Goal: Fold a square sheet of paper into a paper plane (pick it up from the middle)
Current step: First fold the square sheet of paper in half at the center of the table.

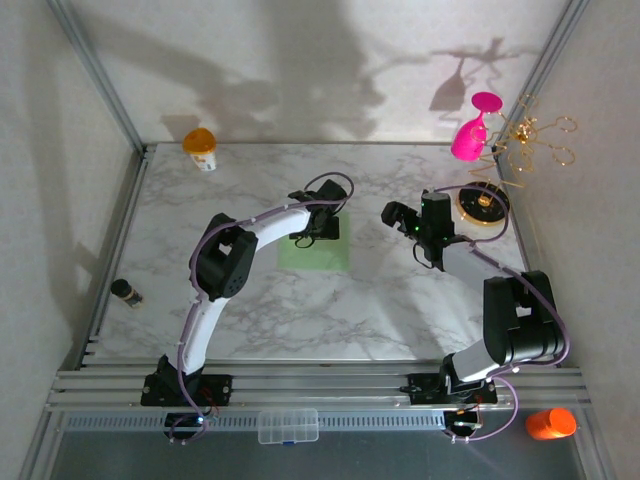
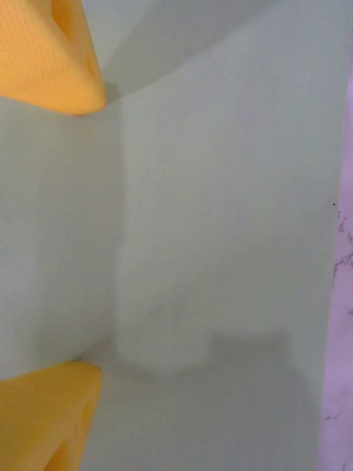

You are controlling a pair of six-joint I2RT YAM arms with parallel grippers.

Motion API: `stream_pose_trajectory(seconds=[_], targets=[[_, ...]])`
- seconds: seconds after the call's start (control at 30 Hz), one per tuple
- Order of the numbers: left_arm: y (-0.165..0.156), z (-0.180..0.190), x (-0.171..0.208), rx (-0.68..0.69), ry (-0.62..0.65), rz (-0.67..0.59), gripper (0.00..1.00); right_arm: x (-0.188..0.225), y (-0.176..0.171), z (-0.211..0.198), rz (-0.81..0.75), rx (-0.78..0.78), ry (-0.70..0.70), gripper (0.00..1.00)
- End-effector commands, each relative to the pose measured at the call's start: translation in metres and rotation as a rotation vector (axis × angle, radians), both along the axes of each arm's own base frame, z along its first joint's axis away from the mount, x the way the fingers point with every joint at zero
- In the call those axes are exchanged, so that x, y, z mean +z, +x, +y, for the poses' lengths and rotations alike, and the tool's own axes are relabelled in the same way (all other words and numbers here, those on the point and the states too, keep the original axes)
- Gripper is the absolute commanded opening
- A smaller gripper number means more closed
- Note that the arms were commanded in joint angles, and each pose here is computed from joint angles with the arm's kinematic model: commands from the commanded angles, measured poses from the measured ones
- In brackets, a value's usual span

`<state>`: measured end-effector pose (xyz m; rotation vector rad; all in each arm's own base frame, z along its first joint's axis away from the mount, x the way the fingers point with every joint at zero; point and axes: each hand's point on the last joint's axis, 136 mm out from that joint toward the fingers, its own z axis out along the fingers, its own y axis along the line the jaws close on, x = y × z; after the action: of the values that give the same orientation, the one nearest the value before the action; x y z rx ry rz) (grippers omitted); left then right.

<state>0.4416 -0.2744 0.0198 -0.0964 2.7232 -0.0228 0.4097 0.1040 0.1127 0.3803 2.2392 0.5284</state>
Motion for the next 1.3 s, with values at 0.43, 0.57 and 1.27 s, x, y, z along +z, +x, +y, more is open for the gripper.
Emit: stream_pose_trajectory(seconds=[0.43,0.57,1.27], targets=[[-0.021,0.013,-0.037,0.022,0.029,0.114,0.75,-0.008,0.005,-0.003,0.03,-0.022,0.005,0.98],[-0.016,0.011,-0.024,0.03,-0.011,0.094,0.66,-0.007,0.006,-0.002,0.03,-0.022,0.008,0.98],[-0.048,-0.042,0.109,-0.143,-0.791,0.023,0.29,0.023,-0.007,0.045,-0.038,0.18,0.254,0.92]])
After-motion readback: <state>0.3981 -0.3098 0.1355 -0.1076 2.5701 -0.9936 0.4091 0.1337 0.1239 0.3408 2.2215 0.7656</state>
